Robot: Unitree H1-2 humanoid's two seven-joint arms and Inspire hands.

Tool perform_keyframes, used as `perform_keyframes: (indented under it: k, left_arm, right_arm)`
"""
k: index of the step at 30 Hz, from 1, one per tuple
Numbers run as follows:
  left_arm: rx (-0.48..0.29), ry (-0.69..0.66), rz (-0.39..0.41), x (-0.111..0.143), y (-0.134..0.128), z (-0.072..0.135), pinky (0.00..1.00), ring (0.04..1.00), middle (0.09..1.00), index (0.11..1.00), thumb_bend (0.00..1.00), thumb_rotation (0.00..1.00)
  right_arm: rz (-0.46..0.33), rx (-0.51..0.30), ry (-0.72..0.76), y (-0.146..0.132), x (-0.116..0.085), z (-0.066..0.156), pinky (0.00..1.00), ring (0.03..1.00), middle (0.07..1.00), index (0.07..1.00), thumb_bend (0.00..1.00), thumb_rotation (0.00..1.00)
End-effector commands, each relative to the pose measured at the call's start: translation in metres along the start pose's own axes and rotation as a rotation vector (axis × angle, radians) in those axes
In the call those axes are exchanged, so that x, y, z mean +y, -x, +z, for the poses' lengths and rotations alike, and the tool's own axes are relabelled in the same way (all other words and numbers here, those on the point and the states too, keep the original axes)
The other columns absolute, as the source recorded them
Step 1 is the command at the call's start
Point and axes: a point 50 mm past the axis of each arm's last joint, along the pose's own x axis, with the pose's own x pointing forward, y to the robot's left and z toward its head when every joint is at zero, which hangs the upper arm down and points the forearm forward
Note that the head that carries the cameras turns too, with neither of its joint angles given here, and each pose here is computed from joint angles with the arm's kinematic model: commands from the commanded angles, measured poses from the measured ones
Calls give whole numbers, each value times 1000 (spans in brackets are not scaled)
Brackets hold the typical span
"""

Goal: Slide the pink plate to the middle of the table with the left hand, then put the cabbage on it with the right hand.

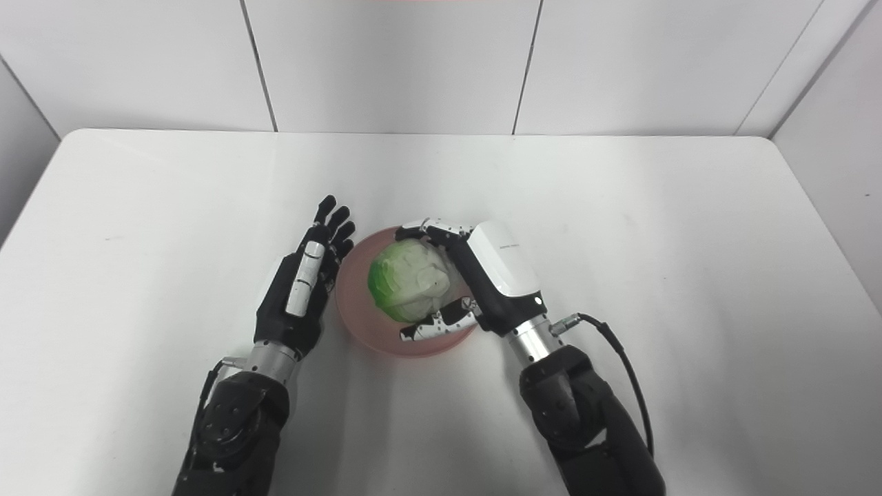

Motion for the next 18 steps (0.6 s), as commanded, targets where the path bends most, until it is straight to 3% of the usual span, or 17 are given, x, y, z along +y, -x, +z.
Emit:
perform_keyframes:
  k: [1,4,8,12,18]
  left_arm:
    - [-68,-2,-30,-6,-8,18,1000,985,989,983,665,843]
    - [-69,-5,-31,-6,-7,19,1000,988,992,985,672,846]
    - [-68,3,-29,-7,-7,21,1000,987,987,981,673,837]
    - [-70,3,-35,-7,-7,22,1000,993,993,986,673,837]
    - [-68,-3,-33,-6,-7,24,1000,994,992,987,653,848]
  right_arm:
    - [15,-22,10,-6,-12,6,729,853,884,863,667,155]
    - [81,10,21,-4,-13,5,815,916,939,907,690,272]
    - [140,41,16,-1,-15,5,902,956,964,941,705,313]
    - [199,63,24,2,-17,5,971,991,983,978,687,421]
    - [236,92,20,5,-24,7,987,1000,1000,989,701,430]
